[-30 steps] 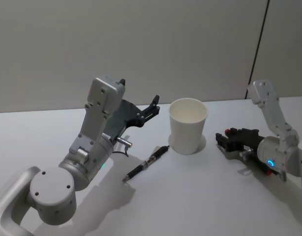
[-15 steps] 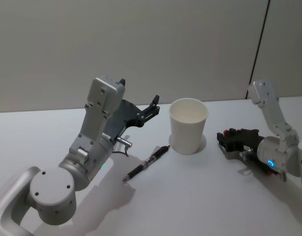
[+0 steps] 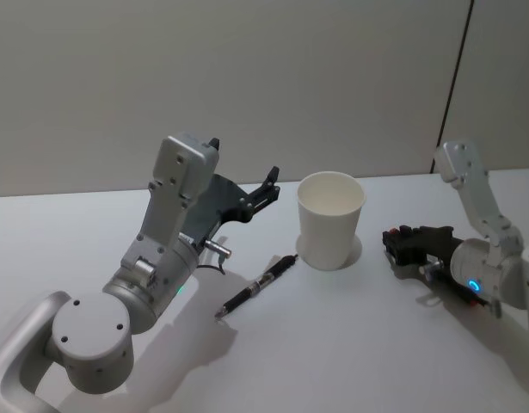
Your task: Place the pen into the pen holder.
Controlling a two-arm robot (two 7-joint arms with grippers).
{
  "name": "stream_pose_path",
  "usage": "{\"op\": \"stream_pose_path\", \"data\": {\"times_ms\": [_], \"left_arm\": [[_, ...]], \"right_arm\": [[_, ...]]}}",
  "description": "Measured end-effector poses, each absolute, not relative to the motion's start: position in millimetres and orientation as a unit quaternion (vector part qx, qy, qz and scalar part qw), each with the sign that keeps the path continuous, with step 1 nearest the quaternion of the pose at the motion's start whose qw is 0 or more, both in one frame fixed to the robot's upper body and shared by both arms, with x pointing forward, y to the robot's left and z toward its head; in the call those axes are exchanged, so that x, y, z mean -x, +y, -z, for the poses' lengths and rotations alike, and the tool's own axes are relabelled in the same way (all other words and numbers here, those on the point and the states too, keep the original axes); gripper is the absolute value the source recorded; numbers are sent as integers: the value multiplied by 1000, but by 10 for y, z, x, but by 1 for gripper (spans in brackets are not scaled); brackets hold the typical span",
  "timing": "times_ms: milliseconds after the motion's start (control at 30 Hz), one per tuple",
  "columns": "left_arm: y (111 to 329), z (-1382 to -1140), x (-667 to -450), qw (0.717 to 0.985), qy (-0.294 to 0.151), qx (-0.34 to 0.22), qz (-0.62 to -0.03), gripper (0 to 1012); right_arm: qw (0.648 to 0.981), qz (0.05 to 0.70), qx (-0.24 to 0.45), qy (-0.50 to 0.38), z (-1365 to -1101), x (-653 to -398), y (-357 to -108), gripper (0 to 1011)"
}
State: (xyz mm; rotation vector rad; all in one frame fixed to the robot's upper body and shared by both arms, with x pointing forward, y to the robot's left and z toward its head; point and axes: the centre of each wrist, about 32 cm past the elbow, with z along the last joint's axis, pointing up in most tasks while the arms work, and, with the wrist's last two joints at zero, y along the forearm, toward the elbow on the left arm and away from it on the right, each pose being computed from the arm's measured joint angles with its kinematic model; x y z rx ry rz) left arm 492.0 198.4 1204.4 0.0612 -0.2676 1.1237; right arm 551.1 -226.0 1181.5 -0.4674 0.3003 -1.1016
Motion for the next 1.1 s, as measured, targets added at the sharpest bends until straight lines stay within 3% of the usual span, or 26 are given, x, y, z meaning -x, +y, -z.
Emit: {"op": "stream_pose_path", "data": {"times_ms": [600,1100], "left_arm": [[1984,-12044,-4920,837,-126,-29,-531,1001],[1984,-12044,-4920,837,-126,-29,-531,1001]], "right_arm": [[816,517,219,141,-11815,-5511,-2260,172],[816,517,219,141,-11816,-5511,-2260,168]]}}
